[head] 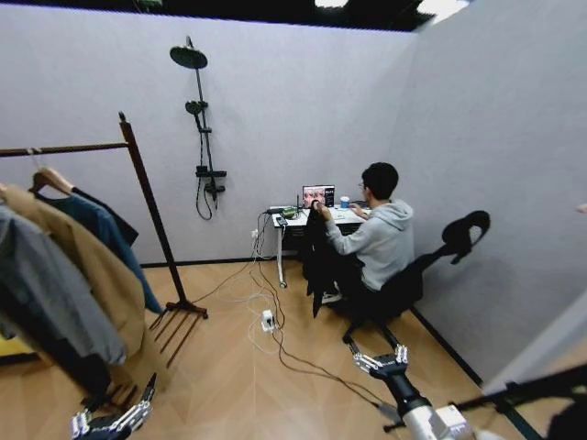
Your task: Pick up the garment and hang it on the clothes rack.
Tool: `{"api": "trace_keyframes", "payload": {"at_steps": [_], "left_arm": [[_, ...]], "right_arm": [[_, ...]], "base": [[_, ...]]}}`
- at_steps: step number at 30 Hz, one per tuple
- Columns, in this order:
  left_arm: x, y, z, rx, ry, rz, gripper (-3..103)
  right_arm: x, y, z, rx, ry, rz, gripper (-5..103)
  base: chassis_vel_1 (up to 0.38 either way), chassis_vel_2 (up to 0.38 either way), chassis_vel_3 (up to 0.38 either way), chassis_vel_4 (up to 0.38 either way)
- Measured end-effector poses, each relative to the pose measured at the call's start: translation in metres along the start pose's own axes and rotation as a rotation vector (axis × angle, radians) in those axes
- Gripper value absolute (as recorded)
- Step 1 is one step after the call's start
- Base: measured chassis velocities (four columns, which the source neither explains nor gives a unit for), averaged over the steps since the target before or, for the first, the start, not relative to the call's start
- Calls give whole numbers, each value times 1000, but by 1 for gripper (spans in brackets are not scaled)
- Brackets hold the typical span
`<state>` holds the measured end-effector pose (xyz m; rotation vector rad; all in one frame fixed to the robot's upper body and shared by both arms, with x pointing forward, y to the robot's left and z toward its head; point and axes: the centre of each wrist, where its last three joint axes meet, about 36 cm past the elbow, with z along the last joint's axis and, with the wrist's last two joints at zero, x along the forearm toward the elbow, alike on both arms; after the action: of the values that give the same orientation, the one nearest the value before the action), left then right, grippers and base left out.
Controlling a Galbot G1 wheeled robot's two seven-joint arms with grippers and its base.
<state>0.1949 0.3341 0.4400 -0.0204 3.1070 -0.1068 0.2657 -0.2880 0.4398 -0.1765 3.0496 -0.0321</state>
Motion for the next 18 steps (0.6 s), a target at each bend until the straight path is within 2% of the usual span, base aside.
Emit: {"api": "trace_keyframes", "payload": {"at_steps": [18], "left_arm": [[0, 0, 0, 0, 0, 0, 100]], "right_arm": [[-1, 0, -1, -8, -10, -16, 100]], "base": [[-350, 351, 362, -360]]}}
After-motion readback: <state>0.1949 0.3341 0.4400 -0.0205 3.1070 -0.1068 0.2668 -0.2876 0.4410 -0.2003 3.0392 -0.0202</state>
